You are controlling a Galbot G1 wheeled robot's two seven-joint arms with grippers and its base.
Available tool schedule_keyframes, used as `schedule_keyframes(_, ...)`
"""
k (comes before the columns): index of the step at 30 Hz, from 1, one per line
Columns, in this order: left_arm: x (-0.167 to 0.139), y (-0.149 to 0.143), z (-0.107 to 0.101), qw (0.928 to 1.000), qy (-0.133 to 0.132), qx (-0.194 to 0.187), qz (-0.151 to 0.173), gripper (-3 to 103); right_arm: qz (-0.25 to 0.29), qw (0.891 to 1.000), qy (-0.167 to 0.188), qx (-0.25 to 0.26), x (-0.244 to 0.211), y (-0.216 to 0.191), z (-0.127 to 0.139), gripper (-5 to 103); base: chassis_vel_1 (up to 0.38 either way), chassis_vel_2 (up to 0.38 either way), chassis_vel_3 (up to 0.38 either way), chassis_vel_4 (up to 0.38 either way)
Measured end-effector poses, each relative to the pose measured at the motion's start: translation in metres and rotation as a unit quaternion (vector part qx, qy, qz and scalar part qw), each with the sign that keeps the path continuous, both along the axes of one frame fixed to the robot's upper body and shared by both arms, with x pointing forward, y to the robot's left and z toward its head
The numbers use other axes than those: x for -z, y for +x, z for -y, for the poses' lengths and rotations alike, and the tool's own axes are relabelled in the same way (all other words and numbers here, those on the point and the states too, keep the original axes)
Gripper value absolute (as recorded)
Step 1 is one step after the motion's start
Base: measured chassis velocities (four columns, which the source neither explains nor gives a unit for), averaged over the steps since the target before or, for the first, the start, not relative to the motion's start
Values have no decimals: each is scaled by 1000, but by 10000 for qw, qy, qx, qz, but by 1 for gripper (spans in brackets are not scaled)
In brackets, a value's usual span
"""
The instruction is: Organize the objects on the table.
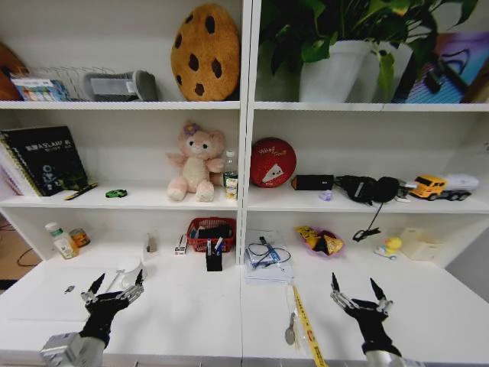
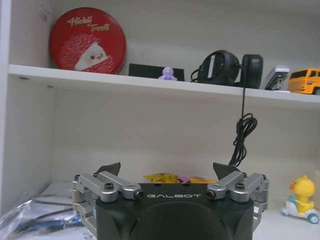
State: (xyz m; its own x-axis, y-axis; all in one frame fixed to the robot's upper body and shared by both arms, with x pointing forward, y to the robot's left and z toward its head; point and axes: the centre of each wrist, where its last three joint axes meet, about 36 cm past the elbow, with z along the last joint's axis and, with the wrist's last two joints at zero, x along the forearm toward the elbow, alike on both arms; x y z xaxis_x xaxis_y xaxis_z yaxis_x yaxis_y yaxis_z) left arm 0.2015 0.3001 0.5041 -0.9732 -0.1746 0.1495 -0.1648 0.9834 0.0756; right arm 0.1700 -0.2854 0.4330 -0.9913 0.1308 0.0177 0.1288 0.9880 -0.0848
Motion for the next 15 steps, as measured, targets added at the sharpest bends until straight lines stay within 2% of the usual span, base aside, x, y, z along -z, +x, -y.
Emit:
schedule_keyframes(5, 0, 0, 0, 10000, 0, 0, -1, 100, -174, 9997, 36, -140, -9, -7, -10, 100, 0, 0, 0, 0)
schedule_keyframes(15, 0, 0, 0, 10000, 0, 0, 0, 100, -198, 9997, 52, -124, -10, -7, -11, 100, 0, 0, 0, 0)
